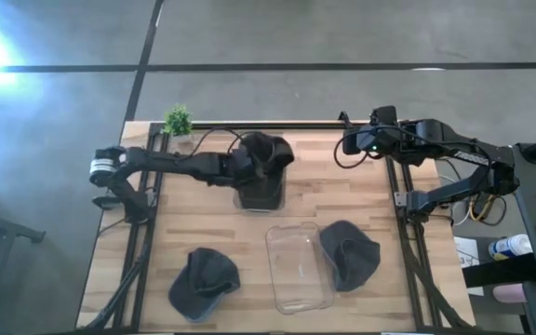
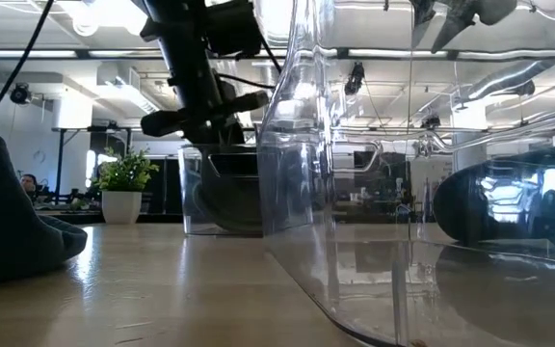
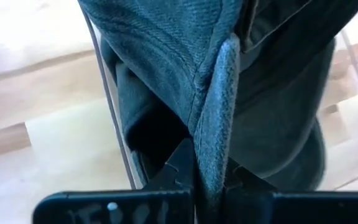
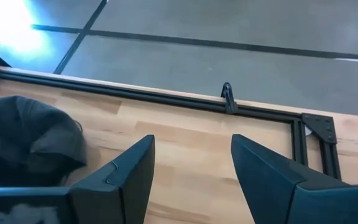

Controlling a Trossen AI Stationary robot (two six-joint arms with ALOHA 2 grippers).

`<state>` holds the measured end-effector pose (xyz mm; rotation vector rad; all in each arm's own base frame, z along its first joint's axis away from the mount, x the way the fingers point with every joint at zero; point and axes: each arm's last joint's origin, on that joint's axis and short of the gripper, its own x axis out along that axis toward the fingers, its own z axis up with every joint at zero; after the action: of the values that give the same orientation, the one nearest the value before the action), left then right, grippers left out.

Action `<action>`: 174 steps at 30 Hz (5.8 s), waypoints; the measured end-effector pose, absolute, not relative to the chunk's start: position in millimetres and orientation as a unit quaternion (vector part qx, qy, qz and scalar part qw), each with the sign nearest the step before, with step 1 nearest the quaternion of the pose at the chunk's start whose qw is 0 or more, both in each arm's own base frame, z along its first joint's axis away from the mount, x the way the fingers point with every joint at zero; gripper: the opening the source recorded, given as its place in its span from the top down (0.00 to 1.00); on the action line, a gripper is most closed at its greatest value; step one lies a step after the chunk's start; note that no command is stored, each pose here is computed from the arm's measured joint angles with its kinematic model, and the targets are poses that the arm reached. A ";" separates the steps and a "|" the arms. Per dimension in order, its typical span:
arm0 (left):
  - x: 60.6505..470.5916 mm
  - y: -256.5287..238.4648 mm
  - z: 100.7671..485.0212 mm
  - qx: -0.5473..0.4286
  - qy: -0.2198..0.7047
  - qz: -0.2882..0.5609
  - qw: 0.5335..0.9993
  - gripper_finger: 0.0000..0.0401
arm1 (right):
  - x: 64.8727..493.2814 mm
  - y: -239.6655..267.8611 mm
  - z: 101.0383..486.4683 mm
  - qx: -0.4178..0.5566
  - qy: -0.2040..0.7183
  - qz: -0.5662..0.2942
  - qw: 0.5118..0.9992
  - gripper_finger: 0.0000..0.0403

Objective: Pick & Place hat
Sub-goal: Put the black cap into the top transparent bin, then put the right gray cap into the bottom transparent bin, then put the gray cap into the bottom transparent bin

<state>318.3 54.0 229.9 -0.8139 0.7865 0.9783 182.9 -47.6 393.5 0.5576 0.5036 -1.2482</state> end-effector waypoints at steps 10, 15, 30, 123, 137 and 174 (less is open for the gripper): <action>325.8 49.0 212.1 -0.348 0.372 0.463 0.725 0.92 | 184.5 -47.8 391.6 0.242 0.242 -0.568 0.749 0.49; 328.0 41.0 222.7 -0.361 0.391 0.428 0.731 0.80 | 184.8 -47.4 391.2 0.228 0.262 -0.555 0.756 0.49; 291.0 -13.1 333.4 -0.302 0.416 0.308 0.800 0.61 | 191.3 -36.8 377.2 0.260 0.422 -0.362 0.789 0.49; 162.6 -148.9 220.9 -0.337 0.500 0.210 0.770 0.61 | 360.7 151.3 281.5 0.516 0.526 -0.366 0.569 0.97; 154.9 -148.6 236.5 -0.288 0.540 0.206 0.764 0.61 | 384.5 150.1 238.3 0.393 0.636 -0.442 0.495 0.81; 121.1 -181.8 180.3 -0.433 0.545 0.126 0.707 0.61 | 324.2 114.4 312.3 0.390 0.544 -0.338 0.661 0.39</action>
<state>121.1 -181.8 180.3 -0.9614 1.2113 0.2808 324.2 114.4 312.3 0.8827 1.2307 -0.7643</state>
